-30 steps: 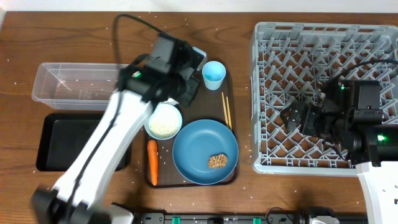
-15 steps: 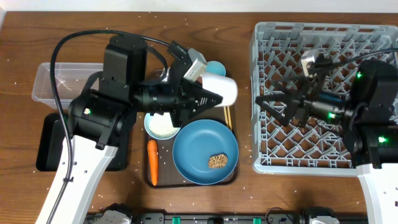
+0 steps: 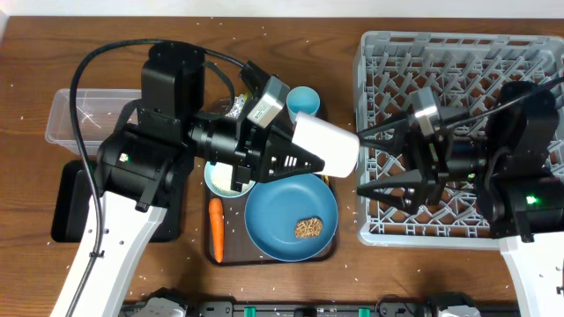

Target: Sort waste into correct bins and load items into the dishwasher rack

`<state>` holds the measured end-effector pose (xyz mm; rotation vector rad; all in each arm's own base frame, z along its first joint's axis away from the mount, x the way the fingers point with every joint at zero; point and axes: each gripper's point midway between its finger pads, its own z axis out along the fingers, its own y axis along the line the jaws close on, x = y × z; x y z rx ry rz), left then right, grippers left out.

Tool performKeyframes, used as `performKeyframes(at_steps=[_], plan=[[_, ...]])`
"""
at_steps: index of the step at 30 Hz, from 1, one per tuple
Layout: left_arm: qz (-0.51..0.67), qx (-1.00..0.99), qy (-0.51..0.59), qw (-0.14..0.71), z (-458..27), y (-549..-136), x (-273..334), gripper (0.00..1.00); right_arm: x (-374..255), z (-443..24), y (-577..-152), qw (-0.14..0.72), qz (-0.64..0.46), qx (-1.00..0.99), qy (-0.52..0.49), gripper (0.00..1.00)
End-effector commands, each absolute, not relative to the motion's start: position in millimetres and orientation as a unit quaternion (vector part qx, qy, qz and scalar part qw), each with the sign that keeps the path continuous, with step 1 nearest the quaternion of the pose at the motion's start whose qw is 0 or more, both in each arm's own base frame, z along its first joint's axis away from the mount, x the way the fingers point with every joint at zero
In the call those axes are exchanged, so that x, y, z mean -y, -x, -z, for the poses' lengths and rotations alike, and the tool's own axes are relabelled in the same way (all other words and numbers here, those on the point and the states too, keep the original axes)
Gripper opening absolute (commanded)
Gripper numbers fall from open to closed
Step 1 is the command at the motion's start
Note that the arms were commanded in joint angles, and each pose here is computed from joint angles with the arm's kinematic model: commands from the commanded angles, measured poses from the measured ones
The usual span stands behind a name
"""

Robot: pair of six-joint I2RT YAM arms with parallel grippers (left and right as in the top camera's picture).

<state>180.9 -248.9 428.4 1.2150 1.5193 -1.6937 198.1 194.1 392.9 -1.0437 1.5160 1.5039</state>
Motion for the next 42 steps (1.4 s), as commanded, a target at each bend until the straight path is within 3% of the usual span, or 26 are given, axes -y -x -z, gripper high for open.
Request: performKeyframes(at_steps=[1, 19, 25, 30, 32, 36, 40, 42], plan=[[0.643, -0.548, -0.460, 0.271, -438, -174, 246, 0.06, -198, -403, -182, 0.378, -0.593, -0.555, 0.445, 0.84], [0.632, -0.545, -0.469, 0.291, -440, -179, 247, 0.06, -221, -412, -195, 0.414, -0.555, -0.563, 0.450, 0.77], [0.628, -0.549, -0.466, 0.294, -439, -181, 248, 0.06, -230, -410, -202, 0.425, -0.540, -0.578, 0.439, 0.68], [0.628, -0.550, -0.466, 0.294, -439, -181, 248, 0.08, -229, -410, -203, 0.427, -0.539, -0.580, 0.438, 0.52], [0.628, -0.550, -0.466, 0.294, -439, -181, 248, 0.17, -229, -410, -204, 0.429, -0.536, -0.582, 0.436, 0.50], [0.628, -0.549, -0.466, 0.294, -439, -181, 248, 0.56, -228, -408, -213, 0.439, -0.524, -0.597, 0.420, 0.45], [0.628, -0.549, -0.466, 0.295, -439, -181, 248, 0.71, -216, -398, -238, 0.446, -0.500, -0.649, 0.362, 0.41], [0.628, -0.550, -0.466, 0.295, -439, -181, 248, 0.73, -207, -389, -249, 0.444, -0.484, -0.678, 0.330, 0.39]])
